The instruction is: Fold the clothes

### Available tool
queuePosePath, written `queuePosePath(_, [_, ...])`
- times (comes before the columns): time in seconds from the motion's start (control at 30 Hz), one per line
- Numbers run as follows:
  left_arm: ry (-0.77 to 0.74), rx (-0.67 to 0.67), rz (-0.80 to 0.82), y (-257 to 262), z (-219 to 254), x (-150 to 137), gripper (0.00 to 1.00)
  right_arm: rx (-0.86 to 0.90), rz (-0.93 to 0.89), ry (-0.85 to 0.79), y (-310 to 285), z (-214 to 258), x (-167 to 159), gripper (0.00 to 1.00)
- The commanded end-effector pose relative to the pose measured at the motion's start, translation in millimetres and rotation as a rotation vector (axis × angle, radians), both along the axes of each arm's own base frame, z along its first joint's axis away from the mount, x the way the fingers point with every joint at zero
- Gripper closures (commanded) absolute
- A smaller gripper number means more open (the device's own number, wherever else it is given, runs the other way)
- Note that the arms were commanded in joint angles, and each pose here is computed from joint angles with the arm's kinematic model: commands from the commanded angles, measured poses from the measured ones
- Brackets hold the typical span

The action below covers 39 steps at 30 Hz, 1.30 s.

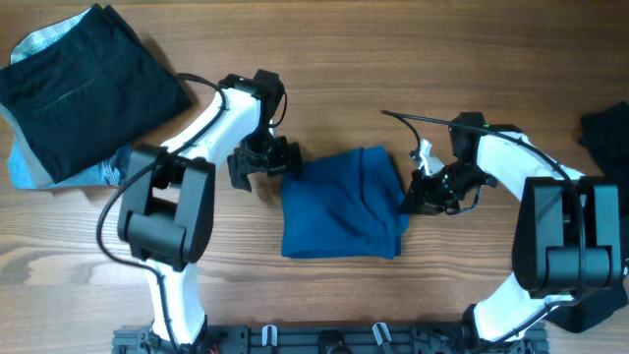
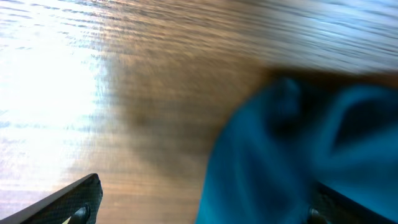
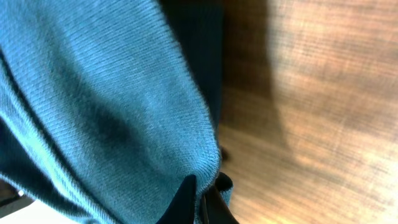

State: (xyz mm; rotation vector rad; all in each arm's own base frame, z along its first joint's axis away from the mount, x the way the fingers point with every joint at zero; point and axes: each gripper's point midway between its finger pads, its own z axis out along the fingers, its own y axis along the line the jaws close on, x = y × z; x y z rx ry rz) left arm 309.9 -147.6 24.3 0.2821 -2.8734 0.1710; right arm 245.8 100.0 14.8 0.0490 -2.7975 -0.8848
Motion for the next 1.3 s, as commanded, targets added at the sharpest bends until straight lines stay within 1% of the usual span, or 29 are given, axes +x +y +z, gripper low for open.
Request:
queuePosePath(0.0, [-0.123,-0.127,-0.018,-17.4,53.6,4.8,0.00,0.016,-0.018,-0.012,1.6,19.9,12.5,0.96])
queuePosePath(0.1, [-0.104,-0.189,-0.012,-26.1,64.5,-2.4,0.00,-0.084,-0.066,0.054,-10.5,29.8,11.2,0.96])
queuePosePath(0.23, [-0.098,-0.216,-0.048,-39.3,63.3,-8.9,0.00,-0.235,-0.137,0.161,-29.6,41.6,-12.6,0.96])
queuePosePath(0.27, [-0.086,-0.213,-0.075,-46.2,55.6,-17.7,0.00,-0.312,-0.172,0.204,-39.5,41.7,-22.4,0.96])
queuePosePath(0.4, [-0.017,-0.175,-0.116,-46.5,13.6,-53.8,0.00,-0.324,-0.206,0.232,-39.3,41.5,-27.9,0.96])
queuePosePath(0.5, [-0.003,-0.101,-0.102,-24.4,-12.3,-64.9,0.00,-0.513,-0.327,0.293,-63.2,14.1,-44.1,0.96])
queuePosePath(0.53, [0.002,-0.092,-0.087,-20.1,-14.8,-65.9,0.00,-0.526,-0.339,0.316,-64.1,6.7,-53.1,0.96])
queuePosePath(0.6, [0.010,-0.089,-0.065,-15.5,-15.4,-65.3,0.00,-0.543,-0.357,0.368,-64.5,-3.7,-71.2,0.96])
queuePosePath(0.63, [0.012,-0.087,-0.053,-14.7,-15.3,-65.0,0.00,-0.551,-0.353,0.404,-64.5,-10.1,-85.9,0.96])
queuePosePath(0.67, [0.016,-0.085,-0.053,-14.4,-15.2,-66.0,0.00,-0.536,-0.357,0.417,-61.5,-12.3,-90.1,0.96])
queuePosePath(0.77, [0.050,-0.080,-0.052,-12.9,-13.2,-73.7,0.00,-0.445,-0.370,0.411,-47.2,-15.0,-86.0,0.95])
queuePosePath(0.8, [0.056,-0.078,-0.052,-12.2,-12.9,-75.2,0.00,-0.424,-0.370,0.402,-44.3,-15.3,-83.1,0.93])
queuePosePath(0.87, [0.060,-0.071,-0.026,-11.7,-12.9,-74.7,0.00,-0.317,-0.331,0.333,-31.4,-15.7,-69.6,0.86])
queuePosePath(0.9, [0.061,-0.064,0.011,-11.5,-13.1,-73.1,0.00,-0.303,-0.317,0.306,-30.5,-16.8,-65.4,0.81])
queuePosePath(0.93, [0.055,-0.067,0.037,-11.9,-13.2,-69.7,0.00,-0.308,-0.316,0.296,-31.7,-17.7,-63.6,0.79])
queuePosePath(0.97, [0.050,-0.091,0.054,-14.5,-12.2,-66.0,0.01,-0.342,-0.320,0.280,-37.2,-18.7,-59.8,0.77])
queuePosePath(1.0, [0.022,-0.104,0.078,-10.4,-5.4,-56.2,0.03,-0.388,-0.343,0.271,-44.2,-16.1,-53.7,0.77])
queuePosePath(1.07, [-0.063,-0.134,0.121,-1.9,16.8,-35.3,0.01,-0.416,-0.369,0.202,-51.9,0.0,-33.4,0.76])
queuePosePath(1.13, [-0.165,-0.171,0.139,1.4,41.6,-16.6,0.00,-0.396,-0.392,0.112,-52.2,19.9,-10.9,0.75])
queuePosePath(1.2, [-0.308,-0.224,0.137,-2.4,69.5,5.3,0.00,-0.337,-0.403,0.010,-46.1,45.6,10.4,0.72])
queuePosePath(1.27, [-0.465,-0.274,0.120,-9.0,91.8,31.9,0.00,-0.144,-0.299,-0.116,-18.8,76.3,17.6,0.72])
